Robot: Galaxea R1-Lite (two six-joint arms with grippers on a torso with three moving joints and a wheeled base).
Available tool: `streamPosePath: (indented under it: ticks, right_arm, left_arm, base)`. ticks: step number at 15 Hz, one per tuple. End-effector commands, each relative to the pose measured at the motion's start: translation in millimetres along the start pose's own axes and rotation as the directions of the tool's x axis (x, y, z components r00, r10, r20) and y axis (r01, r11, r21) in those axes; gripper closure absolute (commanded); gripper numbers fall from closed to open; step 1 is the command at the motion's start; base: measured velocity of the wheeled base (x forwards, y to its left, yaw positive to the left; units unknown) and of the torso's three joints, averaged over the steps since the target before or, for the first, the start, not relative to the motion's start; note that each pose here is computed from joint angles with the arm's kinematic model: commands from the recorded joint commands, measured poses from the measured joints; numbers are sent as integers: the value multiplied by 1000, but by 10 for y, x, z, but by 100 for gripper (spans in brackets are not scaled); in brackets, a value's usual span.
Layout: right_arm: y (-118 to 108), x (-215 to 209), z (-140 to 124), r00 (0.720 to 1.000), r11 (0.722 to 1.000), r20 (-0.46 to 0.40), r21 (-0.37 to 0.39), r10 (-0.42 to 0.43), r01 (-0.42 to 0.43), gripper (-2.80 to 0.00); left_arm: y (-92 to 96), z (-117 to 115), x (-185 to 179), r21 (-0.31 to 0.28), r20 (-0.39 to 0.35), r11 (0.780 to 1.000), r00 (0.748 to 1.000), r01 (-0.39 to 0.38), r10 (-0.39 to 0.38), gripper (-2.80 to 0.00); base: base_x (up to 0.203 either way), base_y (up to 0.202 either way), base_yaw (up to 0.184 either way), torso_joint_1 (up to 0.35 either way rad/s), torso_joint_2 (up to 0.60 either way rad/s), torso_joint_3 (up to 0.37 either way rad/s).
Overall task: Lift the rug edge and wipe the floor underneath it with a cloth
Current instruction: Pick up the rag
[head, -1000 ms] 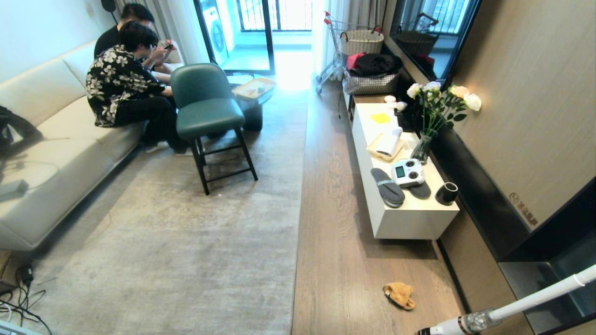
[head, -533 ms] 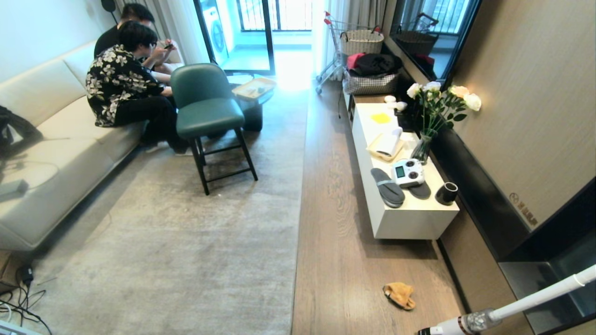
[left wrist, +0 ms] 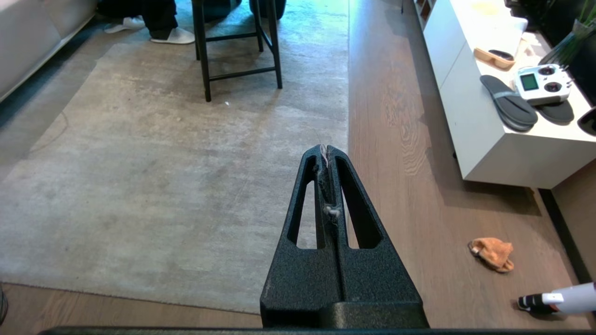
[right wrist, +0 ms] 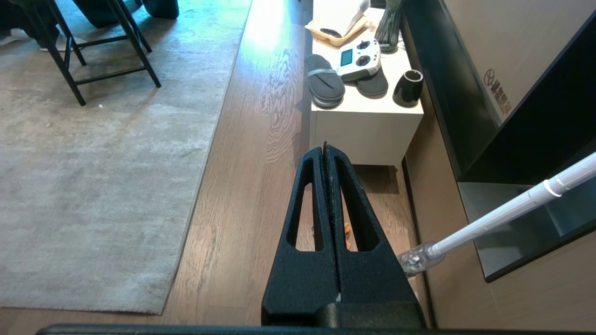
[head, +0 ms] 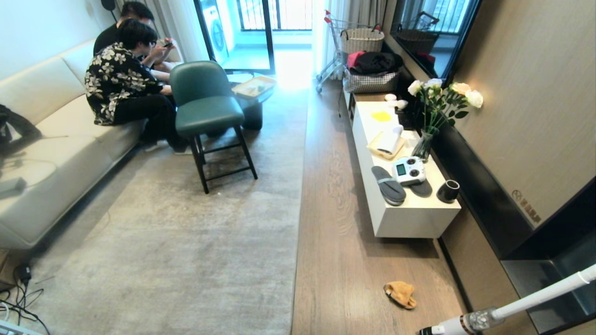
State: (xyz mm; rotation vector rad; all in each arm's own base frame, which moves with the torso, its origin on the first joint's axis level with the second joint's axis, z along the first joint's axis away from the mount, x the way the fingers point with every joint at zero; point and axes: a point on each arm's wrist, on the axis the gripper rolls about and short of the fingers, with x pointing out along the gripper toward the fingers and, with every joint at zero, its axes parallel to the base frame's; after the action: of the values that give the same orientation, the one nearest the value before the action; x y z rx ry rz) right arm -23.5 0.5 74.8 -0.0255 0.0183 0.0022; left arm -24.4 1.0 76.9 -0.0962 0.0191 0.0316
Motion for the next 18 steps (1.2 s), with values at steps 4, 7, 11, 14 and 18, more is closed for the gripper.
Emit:
streamPosePath:
  ticks: [4,7,11,14,18]
  right_arm:
    - [0,1,0,1000,1000,-2,0,0,0,0]
    - [0,1,0,1000,1000,-2,0,1,-1,0]
    - [0,1,0,1000,1000,-2,0,0,0,0]
    - [0,1,0,1000,1000,-2,0,0,0,0]
    - [0,1,0,1000,1000,-2,0,0,0,0]
  left_arm:
    - [0,-1,0,0,-1,1000,1000,0,0,0]
    - [0,-2,0,-2,-2,1000,1000,-1,1,0]
    - [0,-1,0,-2,-1,1000,1000,0,0,0]
    - [0,-2,0,-2,-1,1000,1000,0,0,0]
    - [0,-1,0,-2,-1,1000,1000,0,0,0]
  base:
    - [0,0,0,-135,314,177]
    - [0,0,0,-131,307,170]
    - [0,0,0,-135,320,180]
    - [0,0,0,-128,328,189]
    - [0,0,0,-137,341,203]
